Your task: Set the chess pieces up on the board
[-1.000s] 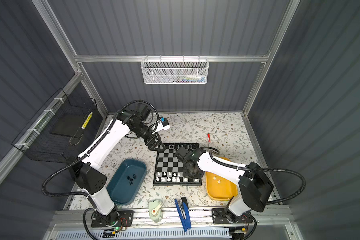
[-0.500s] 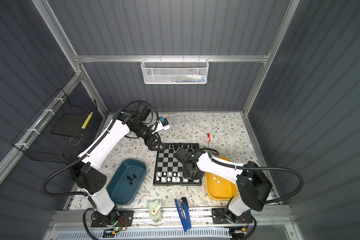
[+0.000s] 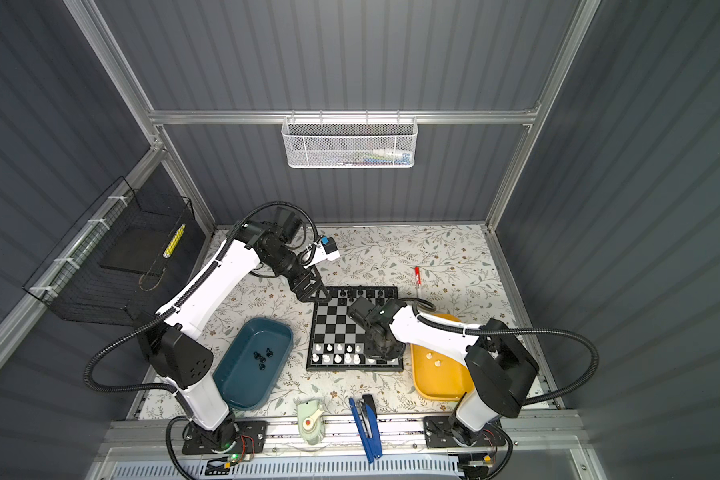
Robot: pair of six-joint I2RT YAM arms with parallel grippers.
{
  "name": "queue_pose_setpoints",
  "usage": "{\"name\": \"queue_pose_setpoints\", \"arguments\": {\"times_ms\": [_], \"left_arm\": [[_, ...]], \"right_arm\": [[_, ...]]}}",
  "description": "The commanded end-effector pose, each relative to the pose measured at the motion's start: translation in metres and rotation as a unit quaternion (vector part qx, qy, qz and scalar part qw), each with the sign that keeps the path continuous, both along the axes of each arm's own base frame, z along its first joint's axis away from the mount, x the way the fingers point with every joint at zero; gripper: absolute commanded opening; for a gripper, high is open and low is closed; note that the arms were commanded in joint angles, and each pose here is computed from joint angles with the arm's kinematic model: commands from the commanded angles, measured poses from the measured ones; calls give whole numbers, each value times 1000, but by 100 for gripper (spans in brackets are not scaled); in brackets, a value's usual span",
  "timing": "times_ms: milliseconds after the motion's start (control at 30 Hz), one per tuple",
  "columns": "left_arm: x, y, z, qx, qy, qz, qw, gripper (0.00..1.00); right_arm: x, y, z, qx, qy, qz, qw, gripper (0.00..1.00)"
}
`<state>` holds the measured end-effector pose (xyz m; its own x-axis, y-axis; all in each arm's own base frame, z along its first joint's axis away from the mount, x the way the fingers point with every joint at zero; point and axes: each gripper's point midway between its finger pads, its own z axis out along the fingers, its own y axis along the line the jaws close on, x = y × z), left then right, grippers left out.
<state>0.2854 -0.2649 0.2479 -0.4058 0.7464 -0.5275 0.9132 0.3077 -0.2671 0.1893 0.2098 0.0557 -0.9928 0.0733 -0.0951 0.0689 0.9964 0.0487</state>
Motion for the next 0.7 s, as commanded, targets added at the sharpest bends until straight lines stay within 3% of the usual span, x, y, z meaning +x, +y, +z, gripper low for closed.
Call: {"name": "queue_pose_setpoints", "arguments": {"times_ms": [0, 667], "left_arm": [[-6, 1, 1, 0, 8, 3, 1000, 97], [-7, 1, 0, -2, 12, 1, 1000, 97]], "right_arm": [[-6, -5, -8, -14, 14, 1, 1000, 13], [-10, -5, -13, -13, 24, 1, 1000, 15]]}}
